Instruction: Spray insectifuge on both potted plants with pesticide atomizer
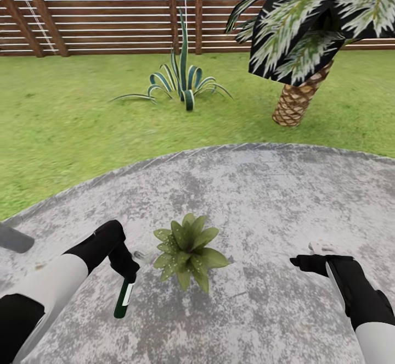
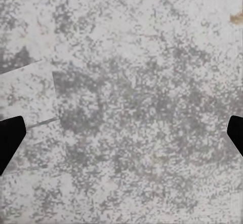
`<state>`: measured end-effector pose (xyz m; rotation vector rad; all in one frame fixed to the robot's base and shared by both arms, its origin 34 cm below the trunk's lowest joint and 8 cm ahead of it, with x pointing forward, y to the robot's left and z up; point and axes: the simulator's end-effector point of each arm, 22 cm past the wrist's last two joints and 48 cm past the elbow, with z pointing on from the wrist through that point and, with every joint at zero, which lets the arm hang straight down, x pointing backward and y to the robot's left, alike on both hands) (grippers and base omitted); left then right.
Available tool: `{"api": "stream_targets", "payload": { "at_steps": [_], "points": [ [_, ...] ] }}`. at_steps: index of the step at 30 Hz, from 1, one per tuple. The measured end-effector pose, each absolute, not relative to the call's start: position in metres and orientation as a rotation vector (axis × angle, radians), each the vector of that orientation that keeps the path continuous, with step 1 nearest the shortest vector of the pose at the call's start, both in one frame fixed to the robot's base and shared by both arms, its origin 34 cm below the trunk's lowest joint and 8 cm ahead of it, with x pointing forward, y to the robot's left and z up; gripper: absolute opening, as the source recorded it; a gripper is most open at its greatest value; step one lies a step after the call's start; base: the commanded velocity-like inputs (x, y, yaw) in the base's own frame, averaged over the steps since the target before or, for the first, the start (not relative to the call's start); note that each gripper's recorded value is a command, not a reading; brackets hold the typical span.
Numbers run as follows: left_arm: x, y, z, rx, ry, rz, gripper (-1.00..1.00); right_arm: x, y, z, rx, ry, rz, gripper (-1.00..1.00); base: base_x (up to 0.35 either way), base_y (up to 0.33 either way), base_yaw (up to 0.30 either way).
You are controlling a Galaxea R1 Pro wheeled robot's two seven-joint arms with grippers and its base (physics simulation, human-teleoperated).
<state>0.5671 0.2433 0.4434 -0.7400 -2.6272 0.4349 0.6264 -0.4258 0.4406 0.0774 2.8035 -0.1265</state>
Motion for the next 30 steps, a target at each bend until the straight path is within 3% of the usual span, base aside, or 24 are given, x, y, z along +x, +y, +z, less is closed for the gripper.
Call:
{"api": "stream_targets", "payload": {
  "at_steps": [5,22,30],
  "points": [
    [0.5659,0.2426,0.4416,-0.740,-2.623,0.437,-1.00,0.6253,-0.4256,0.4386,0.078,2.808,-0.127,1.00,0.000,-0.083,0.240],
    [0.5624,0.2424,0.4356,-0.734,-2.611,0.442,-1.00,0.6214,-0.4259,0.4319,0.076,2.822,-0.129,1.00,0.000,-0.314,0.240],
    [0.5619,0.2424,0.4350,-0.733,-2.609,0.442,-1.00,0.6209,-0.4261,0.4311,0.075,2.823,-0.130,1.00,0.000,-0.308,0.035]
  ]
}}
